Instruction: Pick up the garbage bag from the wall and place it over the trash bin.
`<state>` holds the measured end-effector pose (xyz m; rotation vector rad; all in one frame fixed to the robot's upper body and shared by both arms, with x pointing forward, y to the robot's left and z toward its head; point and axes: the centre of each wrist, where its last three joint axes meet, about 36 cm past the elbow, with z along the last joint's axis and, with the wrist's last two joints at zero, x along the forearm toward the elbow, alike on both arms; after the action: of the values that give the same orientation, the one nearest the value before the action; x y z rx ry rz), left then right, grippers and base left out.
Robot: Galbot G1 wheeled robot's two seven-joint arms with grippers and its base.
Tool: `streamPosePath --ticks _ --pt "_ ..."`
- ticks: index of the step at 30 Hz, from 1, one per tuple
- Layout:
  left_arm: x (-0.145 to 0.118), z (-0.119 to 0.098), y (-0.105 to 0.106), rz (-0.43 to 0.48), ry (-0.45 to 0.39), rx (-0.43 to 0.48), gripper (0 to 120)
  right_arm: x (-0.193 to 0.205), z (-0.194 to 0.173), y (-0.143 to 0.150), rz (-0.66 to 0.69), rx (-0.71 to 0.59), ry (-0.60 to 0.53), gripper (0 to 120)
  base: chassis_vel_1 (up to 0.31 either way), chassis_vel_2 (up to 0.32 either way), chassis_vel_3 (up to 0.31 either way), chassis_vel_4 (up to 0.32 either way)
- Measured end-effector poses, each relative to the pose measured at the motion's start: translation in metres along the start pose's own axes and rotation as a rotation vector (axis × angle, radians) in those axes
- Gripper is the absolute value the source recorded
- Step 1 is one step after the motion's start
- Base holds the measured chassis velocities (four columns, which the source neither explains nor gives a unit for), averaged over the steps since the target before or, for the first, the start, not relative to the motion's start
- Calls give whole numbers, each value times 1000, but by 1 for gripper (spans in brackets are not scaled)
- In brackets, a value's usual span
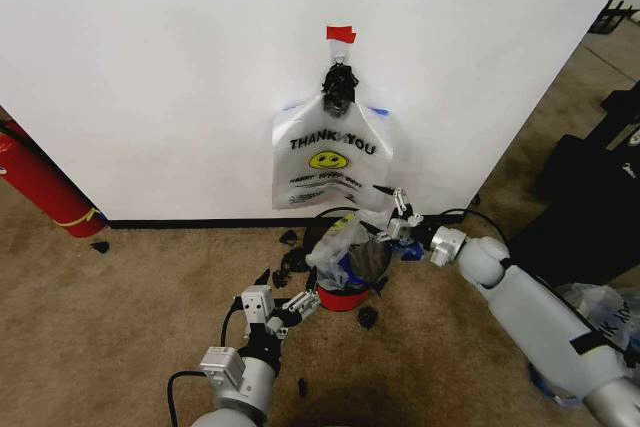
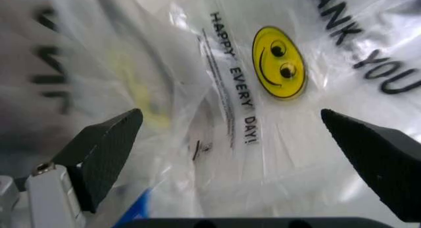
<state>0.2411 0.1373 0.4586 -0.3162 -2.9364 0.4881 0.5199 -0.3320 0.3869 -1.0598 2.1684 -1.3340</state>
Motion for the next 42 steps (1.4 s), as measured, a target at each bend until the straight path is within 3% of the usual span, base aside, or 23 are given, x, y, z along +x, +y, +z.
streamPosePath --ticks 7,17,21,25,29,31,35,36,38,42 --pt "2 -6 -2 20 2 -1 100 62 -25 -1 6 -31 5 100 0 0 0 0" --pt "2 -32 12 45 -3 14 100 78 -52 -7 169 -159 -62 100 0 0 0 0" --pt "-30 -51 30 134 69 3 100 117 -76 5 345 -311 -56 100 0 0 0 0" --pt "-55 -55 43 155 123 -5 100 142 -96 23 463 -445 -39 100 0 0 0 0" --pt "-121 -76 67 184 207 -39 100 201 -141 64 688 -702 35 100 0 0 0 0" --pt "-127 -78 68 186 211 -41 100 207 -145 67 708 -719 43 100 0 0 0 0" --pt "-177 -86 73 194 287 -63 100 239 -174 89 846 -786 71 100 0 0 0 0" --pt "-199 -92 72 192 336 -69 100 248 -184 100 898 -787 81 100 0 0 0 0" --pt "-207 -93 71 191 355 -71 100 251 -188 104 917 -786 86 100 0 0 0 0" --pt "-248 -95 67 181 454 -79 100 257 -201 119 984 -788 102 100 0 0 0 0"
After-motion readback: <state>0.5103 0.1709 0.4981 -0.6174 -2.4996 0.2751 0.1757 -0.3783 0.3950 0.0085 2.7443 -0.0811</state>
